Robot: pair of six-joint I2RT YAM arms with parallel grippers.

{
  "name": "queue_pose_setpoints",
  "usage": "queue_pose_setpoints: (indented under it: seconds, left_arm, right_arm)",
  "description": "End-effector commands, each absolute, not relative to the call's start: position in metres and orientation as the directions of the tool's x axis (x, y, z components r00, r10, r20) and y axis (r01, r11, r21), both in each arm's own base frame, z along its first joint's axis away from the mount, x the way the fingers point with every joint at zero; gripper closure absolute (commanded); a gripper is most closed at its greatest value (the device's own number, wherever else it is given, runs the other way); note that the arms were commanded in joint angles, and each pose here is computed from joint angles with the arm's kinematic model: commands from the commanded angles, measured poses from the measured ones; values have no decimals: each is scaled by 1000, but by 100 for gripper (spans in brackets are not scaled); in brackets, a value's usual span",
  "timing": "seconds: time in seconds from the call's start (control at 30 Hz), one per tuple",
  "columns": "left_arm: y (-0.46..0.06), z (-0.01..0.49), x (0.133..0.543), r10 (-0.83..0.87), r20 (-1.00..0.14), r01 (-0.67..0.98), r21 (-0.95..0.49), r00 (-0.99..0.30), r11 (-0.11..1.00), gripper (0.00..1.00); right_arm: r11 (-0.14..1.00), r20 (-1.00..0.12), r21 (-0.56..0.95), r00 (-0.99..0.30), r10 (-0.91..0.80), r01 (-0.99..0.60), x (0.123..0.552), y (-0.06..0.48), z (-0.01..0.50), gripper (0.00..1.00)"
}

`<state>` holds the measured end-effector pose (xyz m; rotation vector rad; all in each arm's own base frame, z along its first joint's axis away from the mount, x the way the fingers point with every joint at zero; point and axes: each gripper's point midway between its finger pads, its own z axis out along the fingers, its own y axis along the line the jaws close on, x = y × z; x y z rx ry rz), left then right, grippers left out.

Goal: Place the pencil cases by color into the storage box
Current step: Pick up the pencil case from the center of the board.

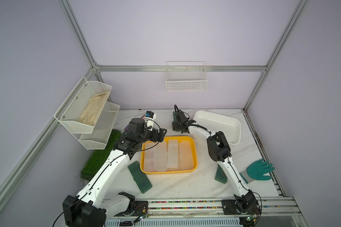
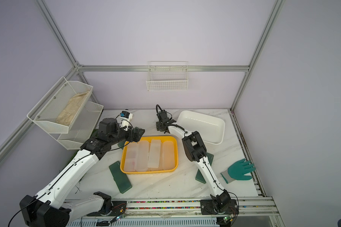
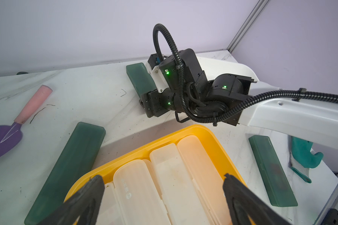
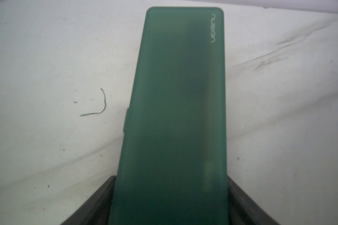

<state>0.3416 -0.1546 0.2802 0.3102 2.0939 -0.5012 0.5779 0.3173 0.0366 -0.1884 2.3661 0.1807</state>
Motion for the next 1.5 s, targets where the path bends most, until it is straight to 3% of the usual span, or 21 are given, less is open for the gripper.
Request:
queue_pose_setpoints:
  seconds: [0.0,0.27,0.53,0.93,1.47]
  left_arm:
    - [-157,280,347,31,-859,416,-215,-510,884,4]
    - [-160,280,355,27,-858,412,-218,-513,885,4]
    - [-160,284,360,56,-865,426,-188,-499,885,4]
    - [-154,284,360,150,-875,451,-85,-461,889,4]
    - [-151,285,356,149,-878,463,-90,-454,882,4]
  right_arm:
    - [977,-674,85,-734,-86,-193,580,314,21,20]
    - [977,-670,59,-734,-112,-203,585,313,16,33]
    - [971,-746,101,-662,-70,-215,596,321,78,45]
    - [926,-811,281,-578,89,-252,590,336,171,47]
    - [913,-842,281,-533,86,-296,554,317,242,47]
